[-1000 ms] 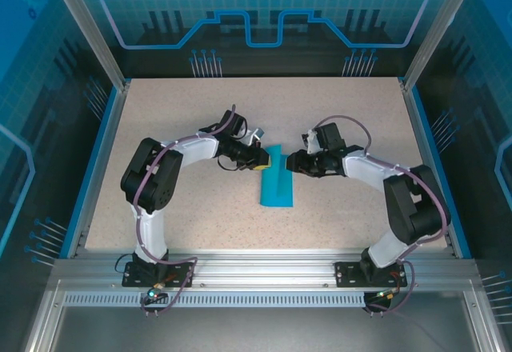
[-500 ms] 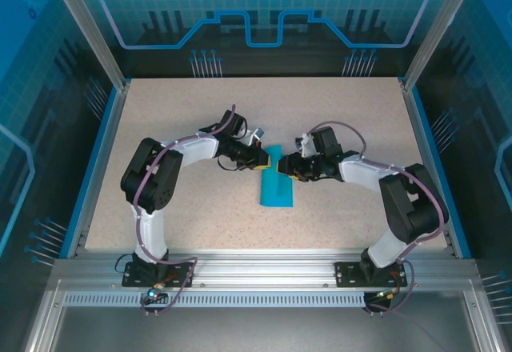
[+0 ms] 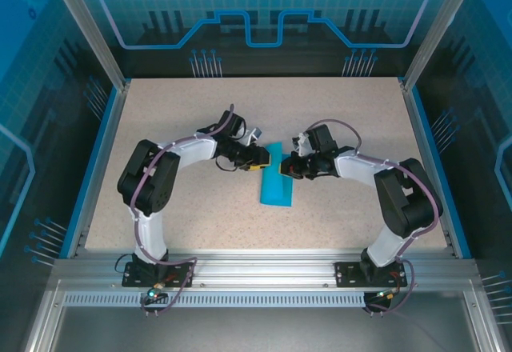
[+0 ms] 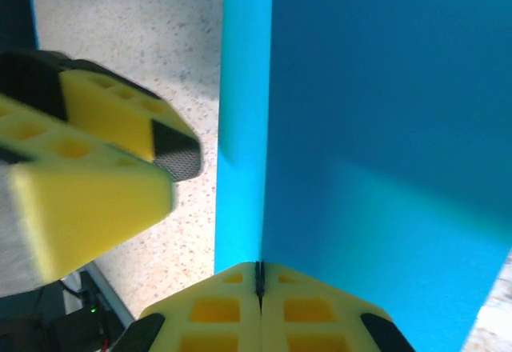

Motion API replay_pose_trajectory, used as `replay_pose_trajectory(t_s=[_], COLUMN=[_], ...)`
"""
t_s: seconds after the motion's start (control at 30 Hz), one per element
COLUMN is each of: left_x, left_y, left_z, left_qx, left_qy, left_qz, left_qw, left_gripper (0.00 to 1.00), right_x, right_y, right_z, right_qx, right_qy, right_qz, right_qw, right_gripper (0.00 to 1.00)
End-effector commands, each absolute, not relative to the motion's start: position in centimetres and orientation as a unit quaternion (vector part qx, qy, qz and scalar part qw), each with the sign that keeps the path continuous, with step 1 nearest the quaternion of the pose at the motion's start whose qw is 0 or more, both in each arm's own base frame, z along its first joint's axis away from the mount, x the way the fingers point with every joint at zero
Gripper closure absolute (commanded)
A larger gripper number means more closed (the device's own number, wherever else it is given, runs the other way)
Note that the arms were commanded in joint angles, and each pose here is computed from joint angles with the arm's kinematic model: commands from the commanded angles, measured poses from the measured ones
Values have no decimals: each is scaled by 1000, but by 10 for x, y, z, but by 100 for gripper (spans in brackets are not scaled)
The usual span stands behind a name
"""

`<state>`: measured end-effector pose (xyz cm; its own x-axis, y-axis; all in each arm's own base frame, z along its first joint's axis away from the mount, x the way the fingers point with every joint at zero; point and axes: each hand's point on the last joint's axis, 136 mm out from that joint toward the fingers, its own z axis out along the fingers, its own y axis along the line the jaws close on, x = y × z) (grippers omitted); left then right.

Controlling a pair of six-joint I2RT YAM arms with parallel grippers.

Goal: Fold a paper plane with a square sheet of paper (fold left side to right side)
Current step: First fold in half a square sheet of paper at the center of the table.

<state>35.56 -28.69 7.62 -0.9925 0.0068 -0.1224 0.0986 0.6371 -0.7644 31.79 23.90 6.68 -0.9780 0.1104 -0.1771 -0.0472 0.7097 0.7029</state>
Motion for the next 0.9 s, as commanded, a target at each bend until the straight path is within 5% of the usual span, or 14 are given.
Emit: replay_pose_trajectory(t_s=[0.0, 0.13, 0.53, 0.87], left_x=[348, 342, 340, 336], left_y=[-273, -263, -289, -295], left_z=[87, 73, 46, 21], left_qx=[33, 24, 29, 25], left_qy=[916, 929, 931, 943], left_qz=[-392, -363, -364, -333], left_qw=[79, 70, 20, -10], left_gripper=[54, 44, 40, 58], right_x=[315, 313, 310, 307], right_y=[221, 213, 208, 206], right_z=[50, 41, 28, 24], right_qx=[23, 28, 41, 39], right_qy=[941, 949, 954, 957], right_qz=[326, 304, 289, 281], right_qw=[89, 76, 63, 60], right_gripper=[93, 92, 90, 86])
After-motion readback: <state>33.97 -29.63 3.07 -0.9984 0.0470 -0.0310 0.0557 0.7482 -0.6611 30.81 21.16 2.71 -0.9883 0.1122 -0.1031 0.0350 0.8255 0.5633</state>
